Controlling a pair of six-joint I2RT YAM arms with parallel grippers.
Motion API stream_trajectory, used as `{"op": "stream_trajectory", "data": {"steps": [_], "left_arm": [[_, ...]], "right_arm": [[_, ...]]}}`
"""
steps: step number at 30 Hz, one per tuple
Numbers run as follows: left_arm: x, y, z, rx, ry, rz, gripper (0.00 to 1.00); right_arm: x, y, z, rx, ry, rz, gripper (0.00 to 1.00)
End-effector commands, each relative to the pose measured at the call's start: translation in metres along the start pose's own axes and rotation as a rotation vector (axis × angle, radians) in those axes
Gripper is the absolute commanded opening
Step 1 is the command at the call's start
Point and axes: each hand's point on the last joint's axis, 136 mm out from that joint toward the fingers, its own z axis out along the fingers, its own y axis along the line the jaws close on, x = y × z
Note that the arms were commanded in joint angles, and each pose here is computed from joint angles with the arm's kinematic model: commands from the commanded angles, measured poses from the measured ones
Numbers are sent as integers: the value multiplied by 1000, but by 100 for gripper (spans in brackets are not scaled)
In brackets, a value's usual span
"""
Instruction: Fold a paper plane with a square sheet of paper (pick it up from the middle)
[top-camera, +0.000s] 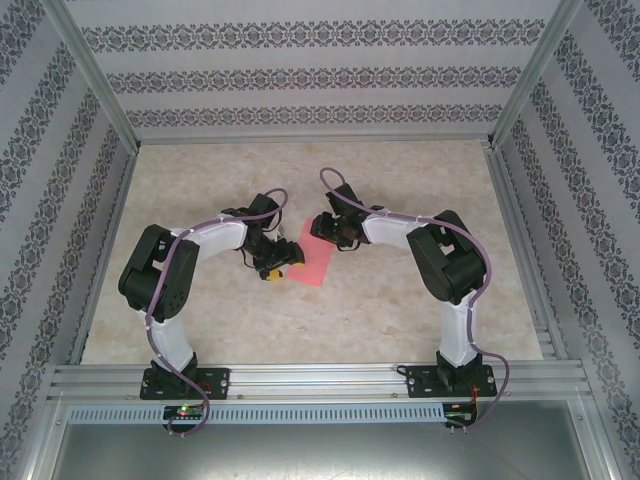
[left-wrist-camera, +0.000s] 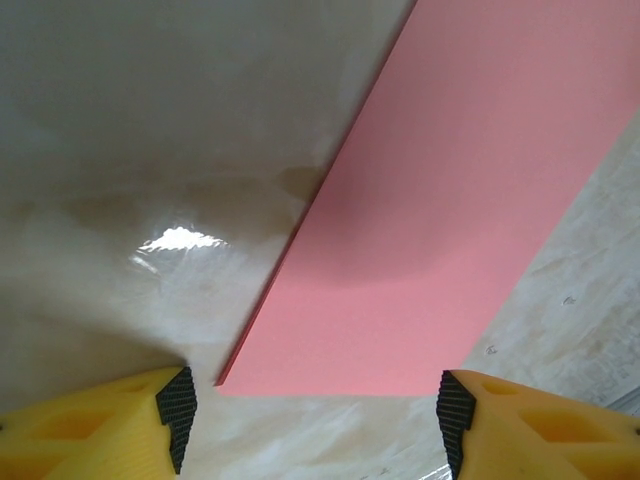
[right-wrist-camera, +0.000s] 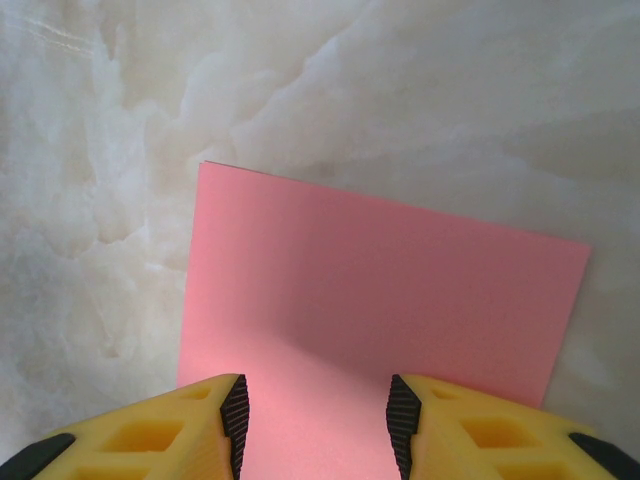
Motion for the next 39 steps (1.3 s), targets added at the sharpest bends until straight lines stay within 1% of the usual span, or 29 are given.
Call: {"op": "stream_trajectory", "data": {"steps": [1, 9, 16, 19, 24, 27, 30, 35, 39], "left_arm": [[3, -7, 9, 38, 35, 0, 63], [3, -11, 11, 60, 45, 4, 57], [1, -23, 7, 104, 36, 33, 52], [-3, -31, 2, 134, 19, 70, 52], [-20, -37, -3, 188, -24, 117, 53], [-28, -41, -4, 228, -36, 147, 53], [-29, -45, -3, 258, -26, 185, 53], [-30, -39, 7, 260, 1, 185, 50], [-29, -34, 8, 264, -7, 190, 49]], "right_arm": [[57, -62, 17, 192, 181, 35, 46], [57, -62, 16, 192, 179, 34, 45], [58, -64, 16, 196, 181, 36, 45], [58, -64, 16, 197, 181, 37, 45], [58, -65, 14, 199, 179, 34, 45], [57, -65, 12, 198, 177, 33, 45], [57, -66, 12, 198, 177, 33, 45], [51, -58, 12, 156, 172, 7, 45], [42, -43, 16, 70, 180, -28, 45]]}}
